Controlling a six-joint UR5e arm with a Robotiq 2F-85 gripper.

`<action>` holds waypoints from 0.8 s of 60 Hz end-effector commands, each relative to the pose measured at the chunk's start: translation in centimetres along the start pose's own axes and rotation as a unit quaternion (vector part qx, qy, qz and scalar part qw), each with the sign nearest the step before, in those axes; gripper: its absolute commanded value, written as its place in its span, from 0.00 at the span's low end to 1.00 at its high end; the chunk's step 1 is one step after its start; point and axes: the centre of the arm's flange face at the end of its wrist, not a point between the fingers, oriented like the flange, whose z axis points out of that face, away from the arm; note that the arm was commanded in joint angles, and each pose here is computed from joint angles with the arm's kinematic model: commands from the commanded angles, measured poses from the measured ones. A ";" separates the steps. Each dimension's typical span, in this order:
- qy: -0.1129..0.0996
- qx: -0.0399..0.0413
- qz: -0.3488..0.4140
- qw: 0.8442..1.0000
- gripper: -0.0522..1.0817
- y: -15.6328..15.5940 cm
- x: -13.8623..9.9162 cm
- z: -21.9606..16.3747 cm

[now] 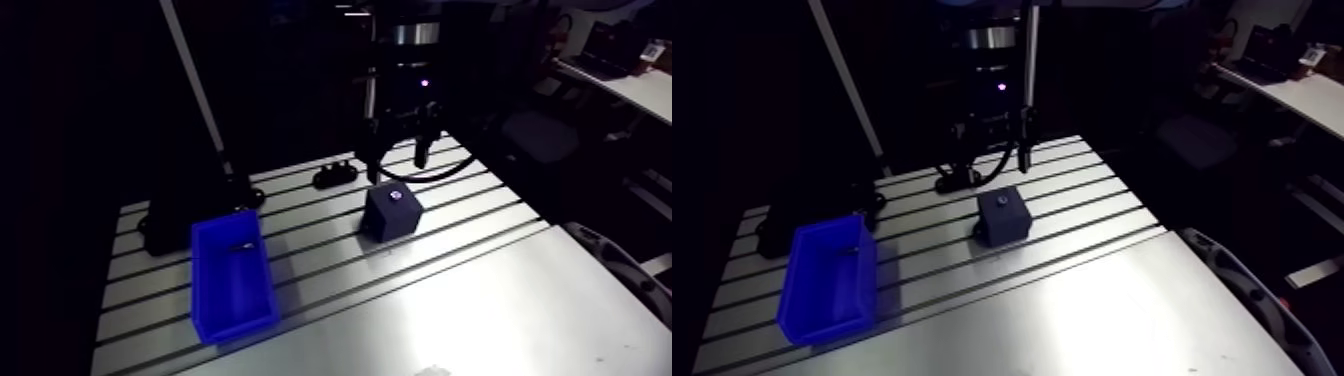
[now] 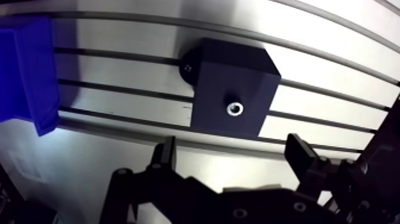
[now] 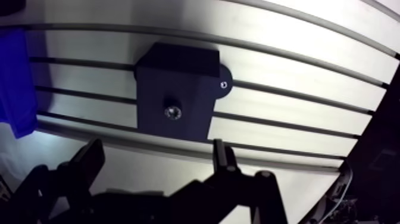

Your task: Pick up the M10 bolt and insert it into the hole until fully seated.

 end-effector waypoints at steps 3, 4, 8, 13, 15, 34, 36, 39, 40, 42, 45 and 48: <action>0.047 -0.021 0.011 0.999 0.05 -0.5 -1.3 -4.3; 0.058 -0.026 0.018 0.998 0.05 -0.6 -1.6 -5.4; 0.073 -0.034 0.038 0.996 0.05 -0.7 -2.2 -7.2; 0.087 -0.040 0.057 0.994 0.05 -0.9 -2.8 -8.8; 0.103 -0.045 0.076 0.991 0.05 -1.3 -3.6 -10.5; 0.153 -0.032 0.121 0.980 0.05 -3.8 -6.5 -17.8; 0.157 -0.033 0.115 0.980 0.05 -4.5 -6.6 -18.3; 0.162 -0.037 0.106 0.980 0.05 -5.9 -6.7 -19.3; 0.162 -0.037 0.103 0.981 0.05 -6.4 -6.6 -19.6; 0.160 -0.035 0.102 0.981 0.05 -6.8 -6.7 -19.7; 0.157 -0.032 0.106 0.981 0.05 -6.9 -6.7 -19.9; 0.152 -0.025 0.119 0.981 0.05 -7.1 -6.9 -20.2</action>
